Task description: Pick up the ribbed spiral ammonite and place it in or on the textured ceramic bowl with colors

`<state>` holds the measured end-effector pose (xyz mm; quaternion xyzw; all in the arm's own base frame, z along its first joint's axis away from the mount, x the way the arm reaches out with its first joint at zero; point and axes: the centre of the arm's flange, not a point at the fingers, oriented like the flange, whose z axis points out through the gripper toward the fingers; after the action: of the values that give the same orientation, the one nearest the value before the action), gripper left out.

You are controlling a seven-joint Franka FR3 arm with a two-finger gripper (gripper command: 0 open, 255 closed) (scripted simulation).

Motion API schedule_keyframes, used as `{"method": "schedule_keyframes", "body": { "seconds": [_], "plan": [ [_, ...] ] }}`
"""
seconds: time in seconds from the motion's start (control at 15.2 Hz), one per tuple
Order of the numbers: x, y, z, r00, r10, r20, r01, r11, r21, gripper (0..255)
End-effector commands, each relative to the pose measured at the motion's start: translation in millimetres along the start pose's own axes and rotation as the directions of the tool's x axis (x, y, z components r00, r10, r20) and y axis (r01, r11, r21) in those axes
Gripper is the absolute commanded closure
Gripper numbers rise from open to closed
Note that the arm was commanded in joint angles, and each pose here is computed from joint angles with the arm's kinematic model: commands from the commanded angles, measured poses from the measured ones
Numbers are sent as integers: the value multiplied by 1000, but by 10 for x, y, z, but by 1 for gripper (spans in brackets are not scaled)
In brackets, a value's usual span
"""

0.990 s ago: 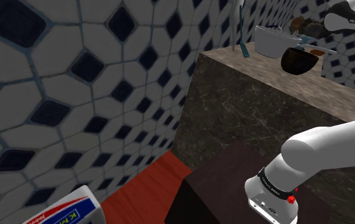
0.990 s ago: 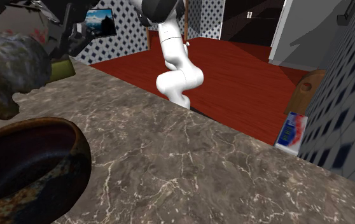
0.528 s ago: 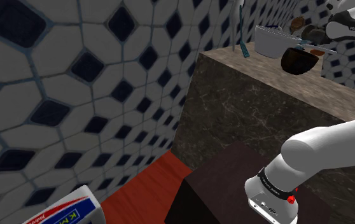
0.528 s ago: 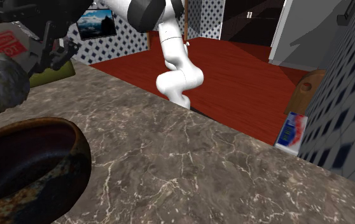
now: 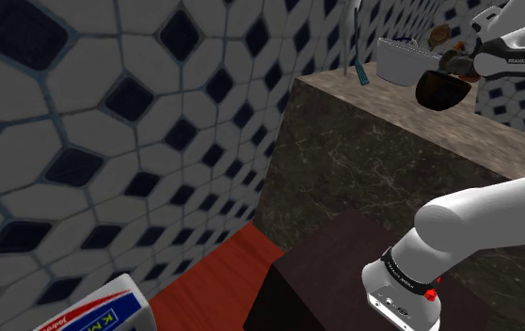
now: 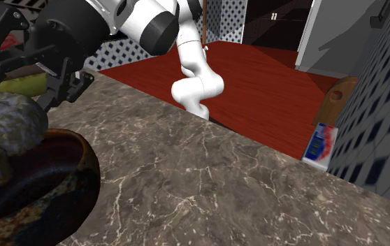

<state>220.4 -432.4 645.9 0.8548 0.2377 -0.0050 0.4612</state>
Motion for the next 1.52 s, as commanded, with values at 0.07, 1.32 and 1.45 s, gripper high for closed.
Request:
{"method": "schedule_keyframes", "body": {
  "seconds": [0.07, 1.32, 1.45],
  "plan": [
    [40, -120, 83, 1000, 0, 0, 0, 1000, -2, 255],
    [40, -121, -417, 1000, 0, 0, 0, 1000, -2, 0],
    [40, -121, -418, 1000, 0, 0, 0, 1000, -2, 0]
  ]
}}
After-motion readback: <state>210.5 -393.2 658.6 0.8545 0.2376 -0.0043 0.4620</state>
